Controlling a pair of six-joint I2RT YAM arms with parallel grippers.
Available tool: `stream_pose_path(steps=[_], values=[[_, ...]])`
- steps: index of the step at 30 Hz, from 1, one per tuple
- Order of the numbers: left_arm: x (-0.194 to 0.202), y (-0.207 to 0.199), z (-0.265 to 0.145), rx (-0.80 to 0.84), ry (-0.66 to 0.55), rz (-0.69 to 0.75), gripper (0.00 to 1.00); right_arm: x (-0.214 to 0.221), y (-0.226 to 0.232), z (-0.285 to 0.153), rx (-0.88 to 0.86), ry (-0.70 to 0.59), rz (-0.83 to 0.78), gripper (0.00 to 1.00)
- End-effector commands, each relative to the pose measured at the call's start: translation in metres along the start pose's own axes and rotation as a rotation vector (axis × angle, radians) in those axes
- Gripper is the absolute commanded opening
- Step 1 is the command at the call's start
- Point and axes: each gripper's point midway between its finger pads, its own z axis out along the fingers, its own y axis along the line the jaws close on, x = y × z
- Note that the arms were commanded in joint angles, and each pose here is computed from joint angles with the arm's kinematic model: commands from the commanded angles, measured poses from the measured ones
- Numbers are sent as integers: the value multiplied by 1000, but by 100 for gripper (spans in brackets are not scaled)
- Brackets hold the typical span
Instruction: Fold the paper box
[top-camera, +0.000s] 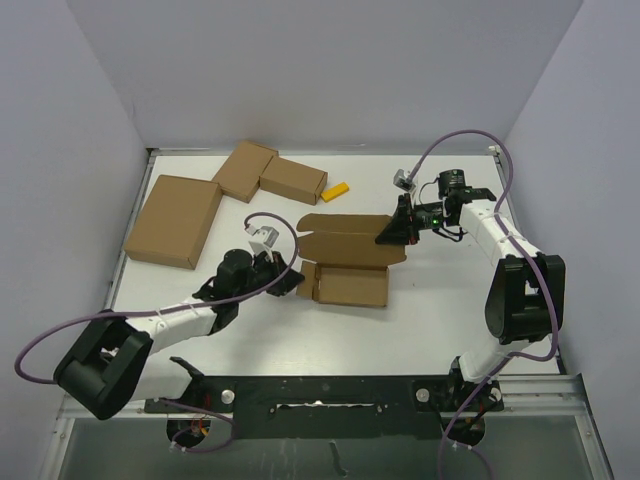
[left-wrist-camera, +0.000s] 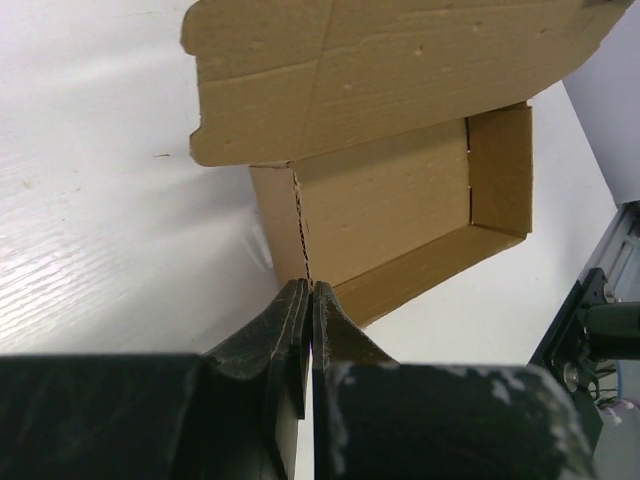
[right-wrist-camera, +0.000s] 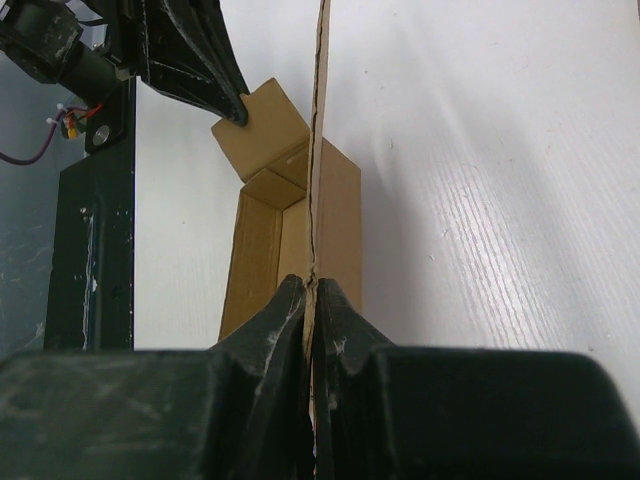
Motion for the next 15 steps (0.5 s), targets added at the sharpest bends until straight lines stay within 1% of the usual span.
stream_pose_path(steps=[1, 9, 15], values=[[-21, -28, 13, 114, -53, 14, 0, -13, 5, -1, -23, -34, -36, 0], [-16, -26, 16, 116, -37, 4, 1, -12, 4, 0, -24, -32, -31, 0], [-14, -20, 15, 107, -45, -11, 15, -12, 4, 0, -25, -32, -33, 0]])
